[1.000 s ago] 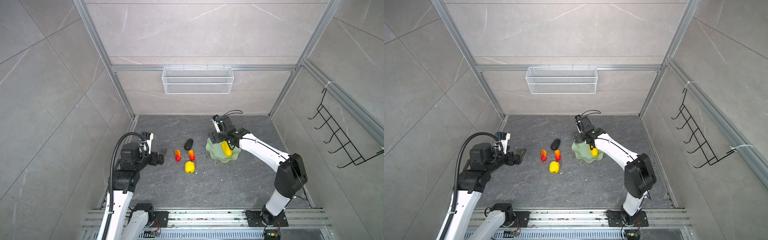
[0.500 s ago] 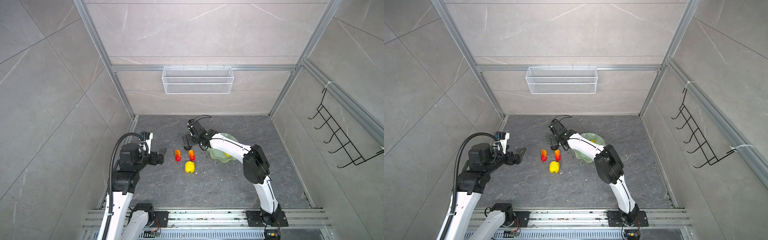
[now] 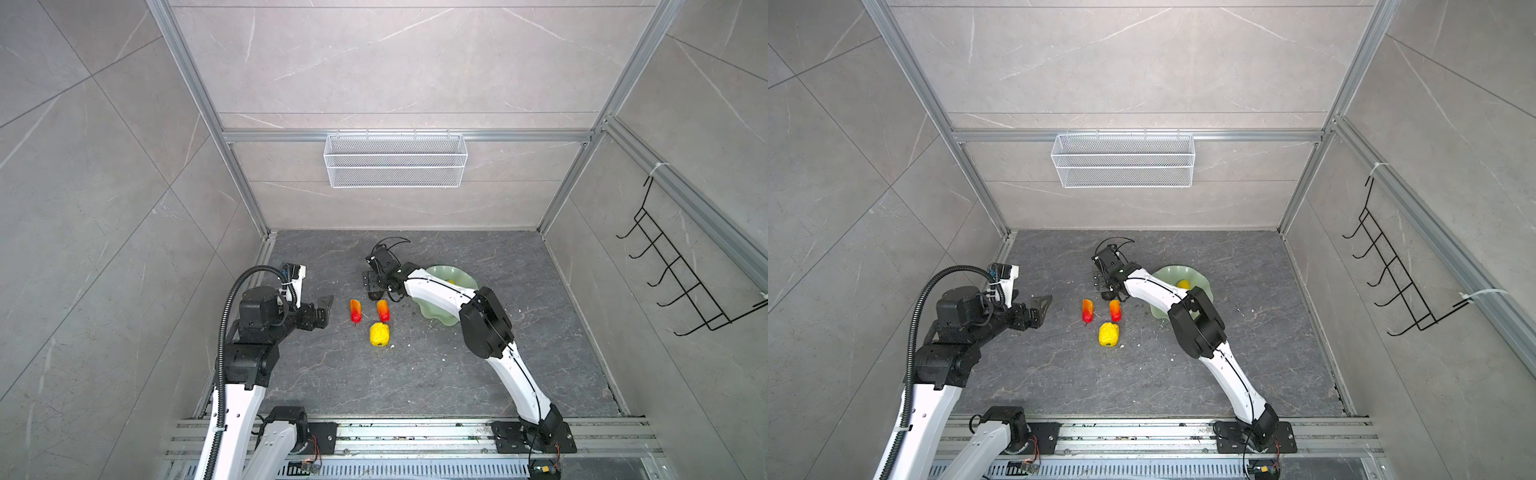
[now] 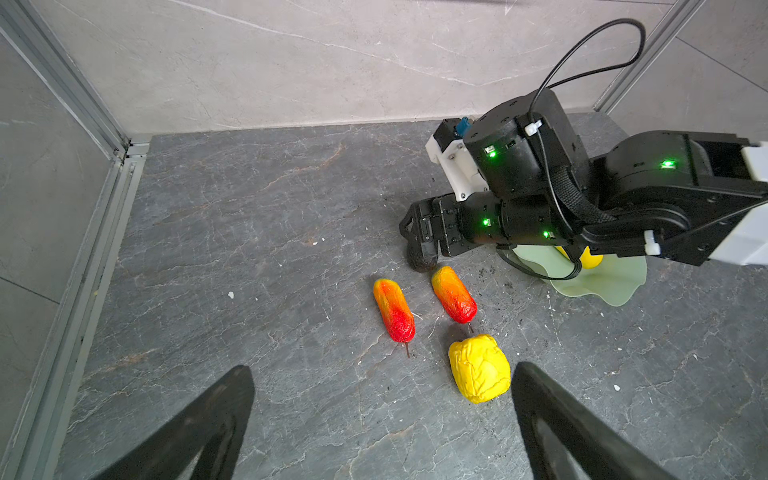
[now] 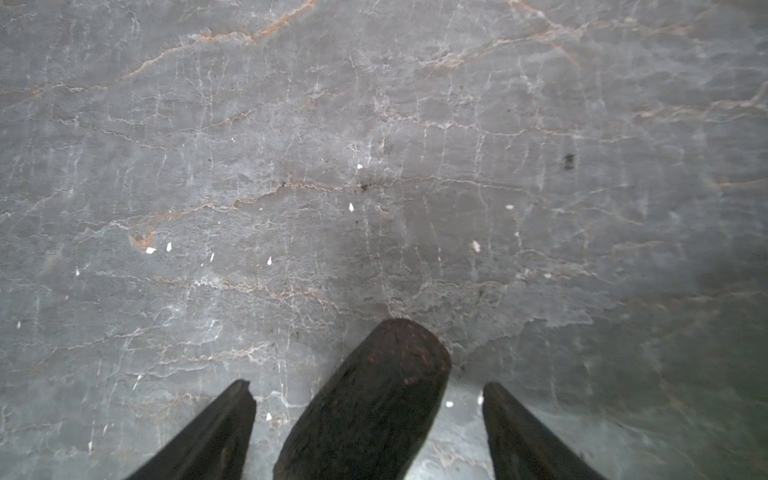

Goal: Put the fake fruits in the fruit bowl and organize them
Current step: 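Move the right gripper to the dark avocado and grasp it, then lower the avocado into the bowl beside the banana and release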

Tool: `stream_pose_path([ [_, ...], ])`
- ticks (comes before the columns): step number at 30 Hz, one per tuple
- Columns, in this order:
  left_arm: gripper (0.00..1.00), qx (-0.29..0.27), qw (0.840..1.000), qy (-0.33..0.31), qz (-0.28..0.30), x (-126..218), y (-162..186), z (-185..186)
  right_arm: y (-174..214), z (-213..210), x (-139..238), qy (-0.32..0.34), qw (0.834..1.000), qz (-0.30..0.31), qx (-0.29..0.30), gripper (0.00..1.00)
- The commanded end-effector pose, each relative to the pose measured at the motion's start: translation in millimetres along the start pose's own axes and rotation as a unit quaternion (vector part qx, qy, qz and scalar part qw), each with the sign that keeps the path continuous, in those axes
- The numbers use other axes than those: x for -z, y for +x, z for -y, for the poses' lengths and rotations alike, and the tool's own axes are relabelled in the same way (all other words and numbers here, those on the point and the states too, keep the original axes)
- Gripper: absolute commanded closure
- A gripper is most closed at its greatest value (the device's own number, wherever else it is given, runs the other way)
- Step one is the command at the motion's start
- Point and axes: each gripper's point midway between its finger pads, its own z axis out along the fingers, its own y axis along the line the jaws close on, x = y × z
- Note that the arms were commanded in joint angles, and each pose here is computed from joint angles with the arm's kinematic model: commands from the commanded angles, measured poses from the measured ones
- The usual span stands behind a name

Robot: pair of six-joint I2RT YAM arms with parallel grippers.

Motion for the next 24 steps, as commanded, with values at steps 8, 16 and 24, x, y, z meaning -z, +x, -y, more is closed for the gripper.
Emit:
stream_pose_path([
  [8, 0.00, -0.015, 1.000, -0.005, 0.025, 6, -10, -1, 18, 0, -21, 0.003, 0.999, -0.029, -0.022, 0.30],
  [16, 0.00, -0.016, 1.000, -0.008, 0.024, 6, -9, -2, -3, -6, 1, -0.010, 1.000, -0.005, -0.007, 0.62],
  [24, 0.00, -0.016, 1.000, -0.009, 0.022, 4, -8, -2, -59, 1, 100, -0.045, 0.994, 0.089, 0.050, 0.65],
])
